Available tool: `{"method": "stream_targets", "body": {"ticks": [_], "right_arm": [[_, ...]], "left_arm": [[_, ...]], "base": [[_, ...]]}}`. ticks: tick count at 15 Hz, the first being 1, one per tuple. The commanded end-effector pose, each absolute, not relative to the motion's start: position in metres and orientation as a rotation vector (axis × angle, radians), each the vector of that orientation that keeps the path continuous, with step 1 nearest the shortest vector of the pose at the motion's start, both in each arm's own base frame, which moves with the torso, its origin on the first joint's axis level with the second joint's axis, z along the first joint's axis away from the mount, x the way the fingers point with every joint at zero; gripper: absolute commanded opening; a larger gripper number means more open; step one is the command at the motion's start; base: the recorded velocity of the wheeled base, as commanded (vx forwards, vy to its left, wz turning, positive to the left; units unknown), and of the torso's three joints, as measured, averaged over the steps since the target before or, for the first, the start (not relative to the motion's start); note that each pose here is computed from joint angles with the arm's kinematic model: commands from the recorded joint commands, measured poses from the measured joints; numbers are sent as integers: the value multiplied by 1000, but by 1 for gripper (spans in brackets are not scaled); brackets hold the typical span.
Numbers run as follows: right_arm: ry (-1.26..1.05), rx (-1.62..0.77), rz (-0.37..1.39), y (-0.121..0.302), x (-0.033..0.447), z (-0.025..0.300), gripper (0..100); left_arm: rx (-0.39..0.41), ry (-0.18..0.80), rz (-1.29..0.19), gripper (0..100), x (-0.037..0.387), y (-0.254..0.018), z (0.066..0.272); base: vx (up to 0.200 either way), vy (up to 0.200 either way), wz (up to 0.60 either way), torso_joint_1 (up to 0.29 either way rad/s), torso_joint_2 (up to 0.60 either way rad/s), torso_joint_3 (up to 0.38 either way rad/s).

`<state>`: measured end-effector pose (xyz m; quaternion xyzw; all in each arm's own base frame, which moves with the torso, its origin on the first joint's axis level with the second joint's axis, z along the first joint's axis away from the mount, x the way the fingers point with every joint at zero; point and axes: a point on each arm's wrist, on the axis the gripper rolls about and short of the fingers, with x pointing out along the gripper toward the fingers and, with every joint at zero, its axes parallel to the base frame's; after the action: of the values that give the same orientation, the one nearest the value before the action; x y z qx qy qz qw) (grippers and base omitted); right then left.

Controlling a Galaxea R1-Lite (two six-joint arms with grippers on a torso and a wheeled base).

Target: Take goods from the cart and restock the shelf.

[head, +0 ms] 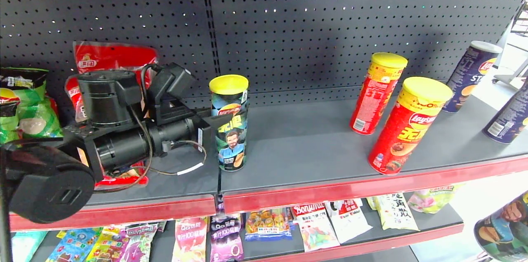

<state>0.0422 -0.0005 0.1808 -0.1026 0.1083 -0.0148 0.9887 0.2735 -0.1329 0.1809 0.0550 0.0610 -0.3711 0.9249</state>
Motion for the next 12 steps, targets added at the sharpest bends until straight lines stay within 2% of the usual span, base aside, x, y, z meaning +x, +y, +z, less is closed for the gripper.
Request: {"method": "stream_targets", "body": {"ticks": [1, 5, 12], "right_arm": [[225, -207, -29, 0, 44, 180, 0], [229, -207, -28, 0, 44, 180, 0], [231, -207, -28, 0, 44, 179, 0]], "left_arm": [[110, 132, -785, 0, 273, -133, 179], [100, 115, -850, 0, 259, -128, 185], [88, 134, -912, 0, 236, -120, 181]], "base": [[0, 0, 0, 0, 0, 0], [0, 0, 0, 0, 0, 0], [0, 0, 0, 0, 0, 0]]}}
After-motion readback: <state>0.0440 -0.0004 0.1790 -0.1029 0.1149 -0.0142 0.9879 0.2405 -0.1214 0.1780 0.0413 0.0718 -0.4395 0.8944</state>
